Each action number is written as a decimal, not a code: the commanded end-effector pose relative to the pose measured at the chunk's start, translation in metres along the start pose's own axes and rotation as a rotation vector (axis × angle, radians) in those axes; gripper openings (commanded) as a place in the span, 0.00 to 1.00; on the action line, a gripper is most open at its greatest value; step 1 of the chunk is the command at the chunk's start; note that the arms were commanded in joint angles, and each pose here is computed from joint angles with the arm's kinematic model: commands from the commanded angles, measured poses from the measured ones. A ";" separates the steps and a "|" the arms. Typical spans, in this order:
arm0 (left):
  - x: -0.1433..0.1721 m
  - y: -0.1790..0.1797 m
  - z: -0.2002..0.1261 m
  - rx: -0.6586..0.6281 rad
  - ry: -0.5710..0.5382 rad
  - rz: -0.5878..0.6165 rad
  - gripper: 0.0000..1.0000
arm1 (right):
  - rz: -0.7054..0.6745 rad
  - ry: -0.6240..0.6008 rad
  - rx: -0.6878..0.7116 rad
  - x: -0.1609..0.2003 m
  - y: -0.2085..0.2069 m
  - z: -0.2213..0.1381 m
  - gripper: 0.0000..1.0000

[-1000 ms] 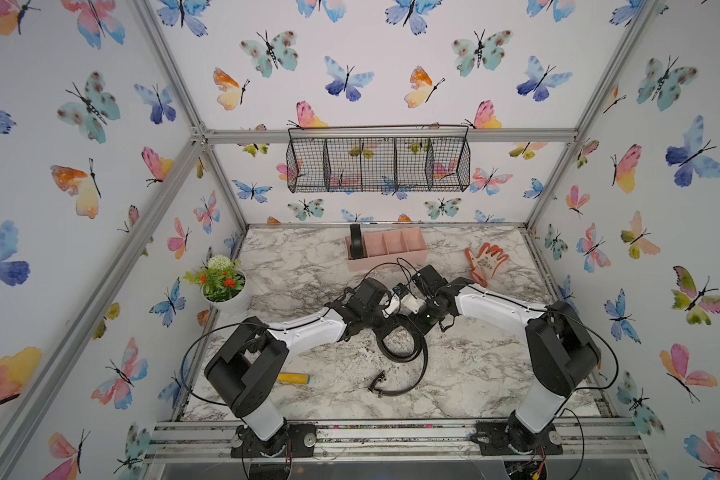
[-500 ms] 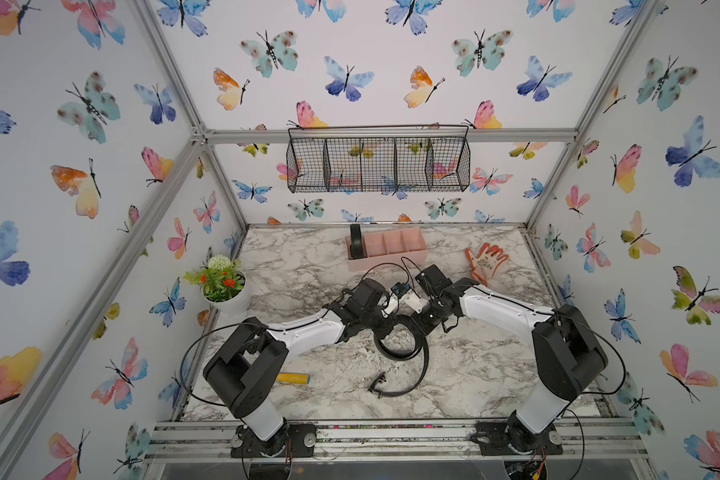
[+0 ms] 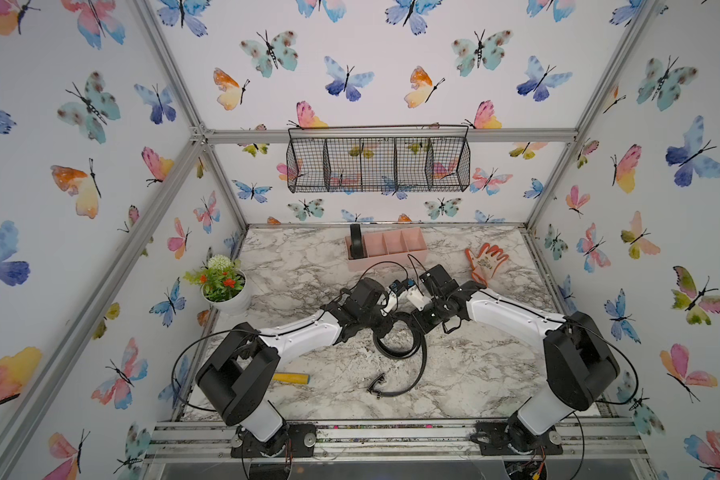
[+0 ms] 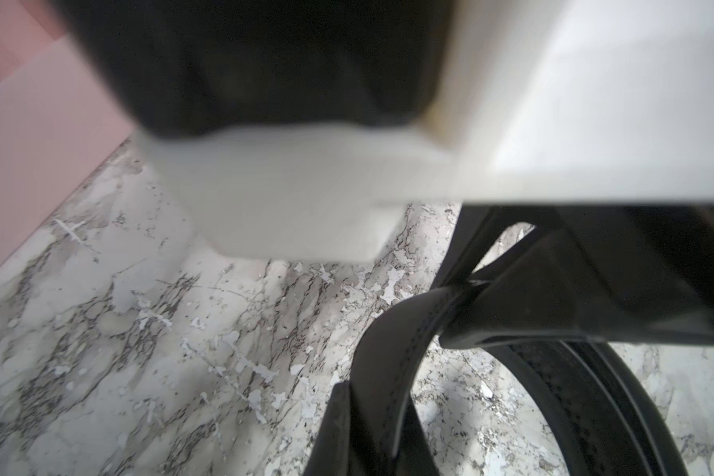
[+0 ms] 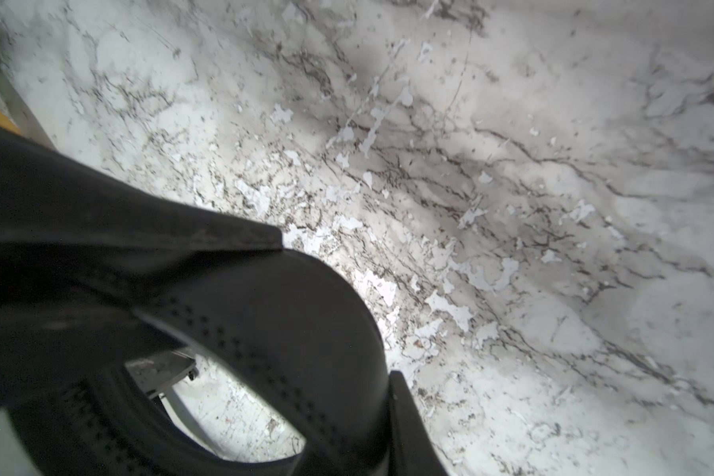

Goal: Place the belts into the storage roll
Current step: Roll the belt.

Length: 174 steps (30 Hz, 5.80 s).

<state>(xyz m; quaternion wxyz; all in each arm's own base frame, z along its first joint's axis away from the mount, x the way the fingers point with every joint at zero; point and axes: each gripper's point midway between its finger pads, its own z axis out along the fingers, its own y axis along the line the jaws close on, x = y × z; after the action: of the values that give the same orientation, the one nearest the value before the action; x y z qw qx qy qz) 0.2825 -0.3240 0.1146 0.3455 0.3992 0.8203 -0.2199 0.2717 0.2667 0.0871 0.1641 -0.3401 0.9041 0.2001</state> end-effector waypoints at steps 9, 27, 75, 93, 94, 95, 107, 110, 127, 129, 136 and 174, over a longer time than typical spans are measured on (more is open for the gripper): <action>-0.022 0.003 -0.046 -0.294 -0.137 0.010 0.00 | 0.158 -0.370 0.040 -0.058 -0.004 -0.048 0.65; -0.074 -0.002 -0.106 -0.559 -0.379 -0.013 0.00 | 0.252 -0.361 -0.008 -0.036 -0.002 -0.035 0.81; -0.128 -0.018 -0.133 -0.834 -0.631 -0.059 0.00 | 0.743 -0.470 -0.372 -0.031 0.035 -0.056 0.52; -0.140 -0.040 -0.145 -1.023 -0.653 0.253 0.00 | 0.711 -0.567 -0.385 -0.035 0.032 -0.066 0.52; -0.142 -0.042 -0.149 -1.040 -0.673 0.262 0.00 | 0.710 -0.576 -0.392 -0.036 0.033 -0.067 0.51; -0.142 -0.045 -0.150 -1.061 -0.682 0.280 0.00 | 0.712 -0.581 -0.396 -0.037 0.033 -0.068 0.50; -0.152 -0.058 -0.151 -1.052 -0.724 0.269 0.00 | 0.711 -0.596 -0.425 -0.036 0.037 -0.073 0.35; -0.156 -0.056 -0.152 -1.032 -0.720 0.264 0.00 | 0.709 -0.597 -0.432 -0.036 0.037 -0.073 0.29; -0.167 -0.047 -0.167 -1.015 -0.707 0.321 0.00 | 0.563 -0.674 -0.421 -0.063 0.046 -0.100 0.56; -0.170 -0.046 -0.169 -1.012 -0.710 0.338 0.00 | 0.538 -0.690 -0.427 -0.066 0.048 -0.105 0.56; -0.179 -0.041 -0.177 -1.039 -0.721 0.369 0.00 | 0.469 -0.712 -0.421 -0.080 0.053 -0.116 0.54; -0.205 -0.018 -0.216 -1.076 -0.793 0.321 0.00 | 0.494 -0.828 -0.510 -0.098 0.060 -0.147 0.47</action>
<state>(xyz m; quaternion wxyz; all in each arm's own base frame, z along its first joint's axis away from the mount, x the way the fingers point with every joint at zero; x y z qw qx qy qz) 0.2786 -0.3117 0.3843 0.7687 0.2277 0.5711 0.1762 0.2820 0.2848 0.2667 0.3829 -0.0373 0.7531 0.5338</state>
